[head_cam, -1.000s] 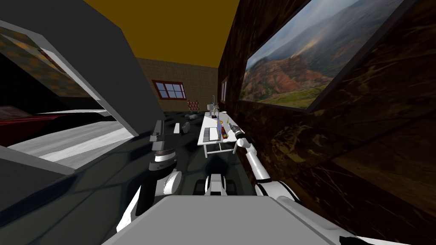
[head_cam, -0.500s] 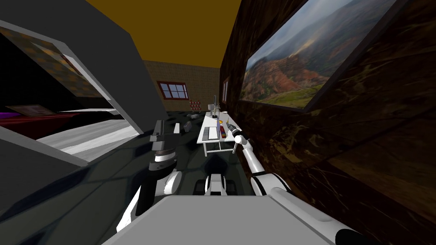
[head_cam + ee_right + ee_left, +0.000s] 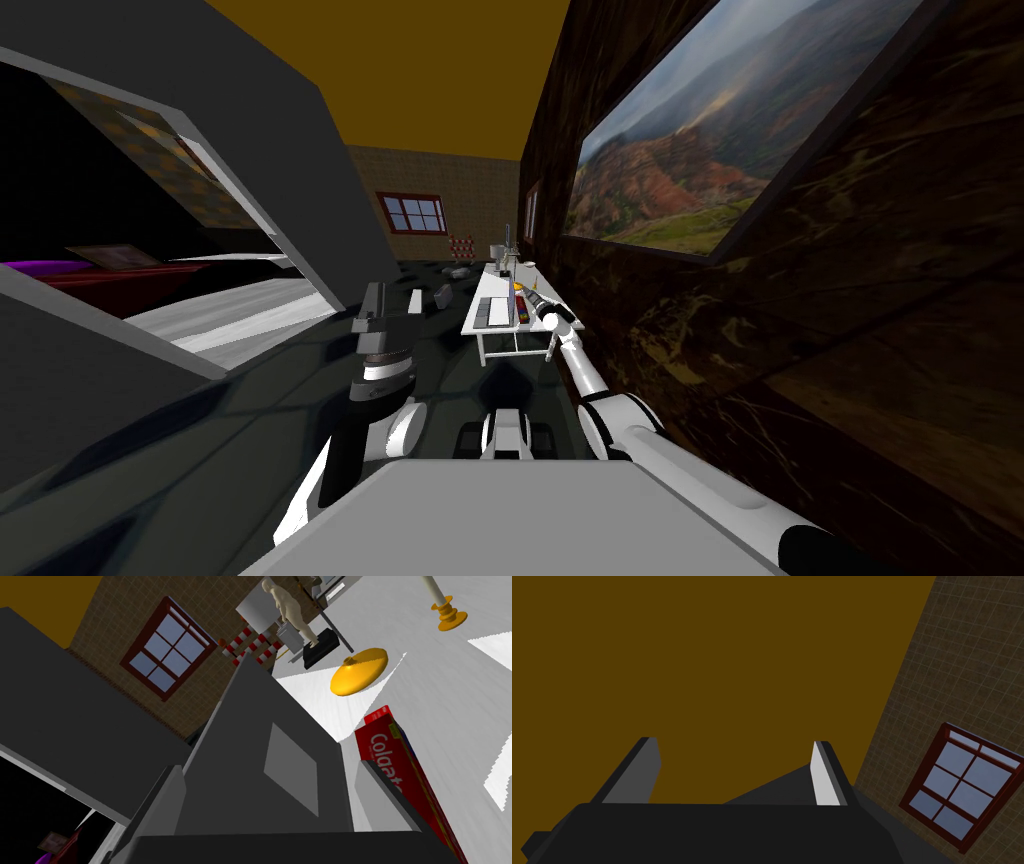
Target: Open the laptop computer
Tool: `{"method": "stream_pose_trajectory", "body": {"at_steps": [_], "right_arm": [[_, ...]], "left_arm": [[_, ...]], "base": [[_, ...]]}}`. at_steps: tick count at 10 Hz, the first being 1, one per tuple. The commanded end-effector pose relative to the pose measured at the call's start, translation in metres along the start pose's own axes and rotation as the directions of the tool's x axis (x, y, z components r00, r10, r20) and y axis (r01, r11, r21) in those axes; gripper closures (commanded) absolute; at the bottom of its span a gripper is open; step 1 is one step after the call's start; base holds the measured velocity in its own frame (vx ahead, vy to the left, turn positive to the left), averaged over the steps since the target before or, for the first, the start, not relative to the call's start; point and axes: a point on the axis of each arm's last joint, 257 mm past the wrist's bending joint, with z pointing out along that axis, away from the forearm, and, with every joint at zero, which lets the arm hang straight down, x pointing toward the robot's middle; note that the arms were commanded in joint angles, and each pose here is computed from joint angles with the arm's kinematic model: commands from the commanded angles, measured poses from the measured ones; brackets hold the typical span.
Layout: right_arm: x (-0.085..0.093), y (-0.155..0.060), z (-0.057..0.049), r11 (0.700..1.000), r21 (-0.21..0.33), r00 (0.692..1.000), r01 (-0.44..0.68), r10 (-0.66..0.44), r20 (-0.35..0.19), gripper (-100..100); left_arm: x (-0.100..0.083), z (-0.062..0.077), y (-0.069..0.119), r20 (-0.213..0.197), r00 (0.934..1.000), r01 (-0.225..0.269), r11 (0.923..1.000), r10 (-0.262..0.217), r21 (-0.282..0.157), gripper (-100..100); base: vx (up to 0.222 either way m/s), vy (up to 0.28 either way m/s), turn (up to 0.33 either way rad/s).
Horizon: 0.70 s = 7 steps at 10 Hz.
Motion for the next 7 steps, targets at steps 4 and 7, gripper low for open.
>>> {"method": "stream_pose_trajectory", "body": {"at_steps": [4,7], "right_arm": [[-0.046,-0.045,0.015,0.983,0.038,0.980,-0.181,0.177,0.093,-100],[-0.048,-0.046,0.018,0.982,0.039,0.979,-0.186,0.182,0.097,-100]], "left_arm": [[0.000,0.000,0.000,0.000,1.0000,0.000,1.0000,0.000,0.000,0],[0.000,0.000,0.000,0.000,1.0000,0.000,1.0000,0.000,0.000,0]], "base": [[-0.007,-0.017,0.026],[0.000,-0.004,0.002]]}}
